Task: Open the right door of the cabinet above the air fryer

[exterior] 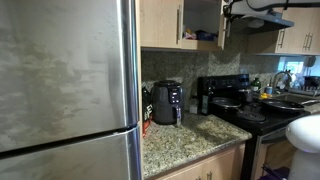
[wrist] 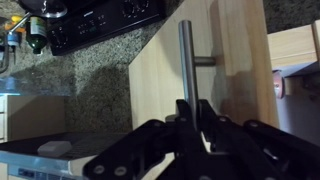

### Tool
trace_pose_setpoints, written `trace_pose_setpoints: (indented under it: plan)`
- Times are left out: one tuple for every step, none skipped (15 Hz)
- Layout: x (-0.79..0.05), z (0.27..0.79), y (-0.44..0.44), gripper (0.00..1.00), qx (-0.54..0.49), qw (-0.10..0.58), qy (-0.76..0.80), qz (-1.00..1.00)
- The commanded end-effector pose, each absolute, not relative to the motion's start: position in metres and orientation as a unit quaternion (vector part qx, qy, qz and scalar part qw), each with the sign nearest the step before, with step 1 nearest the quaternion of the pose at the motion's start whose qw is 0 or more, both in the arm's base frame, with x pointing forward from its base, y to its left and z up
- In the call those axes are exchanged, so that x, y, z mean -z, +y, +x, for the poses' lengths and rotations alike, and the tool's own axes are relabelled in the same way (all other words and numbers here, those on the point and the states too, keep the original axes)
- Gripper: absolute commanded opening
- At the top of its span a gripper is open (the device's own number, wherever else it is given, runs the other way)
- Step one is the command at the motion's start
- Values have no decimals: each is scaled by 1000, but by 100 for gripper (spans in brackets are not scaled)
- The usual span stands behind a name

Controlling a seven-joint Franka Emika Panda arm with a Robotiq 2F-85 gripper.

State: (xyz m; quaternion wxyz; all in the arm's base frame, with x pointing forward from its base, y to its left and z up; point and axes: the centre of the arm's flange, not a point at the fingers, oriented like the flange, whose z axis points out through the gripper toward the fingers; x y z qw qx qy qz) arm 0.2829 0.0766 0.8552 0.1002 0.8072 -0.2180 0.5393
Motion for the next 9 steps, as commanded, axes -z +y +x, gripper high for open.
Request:
trace_pose_setpoints:
  plan:
    - [-889,217,22,4,-563,144,-278,765]
    - [-899,198,14,4,-574,144,-290,752]
    - [-882,230,48,17,-566,110,-258,775]
    - [-891,211,36,17,-576,118,-273,761]
    - [-896,197,26,17,-581,124,-282,753]
    - [-899,189,22,17,-583,126,-287,749]
    - [-899,187,21,4,-584,127,-288,748]
    - [-888,185,10,4,-557,142,-310,757]
    - [-871,178,-3,4,-516,134,-326,781]
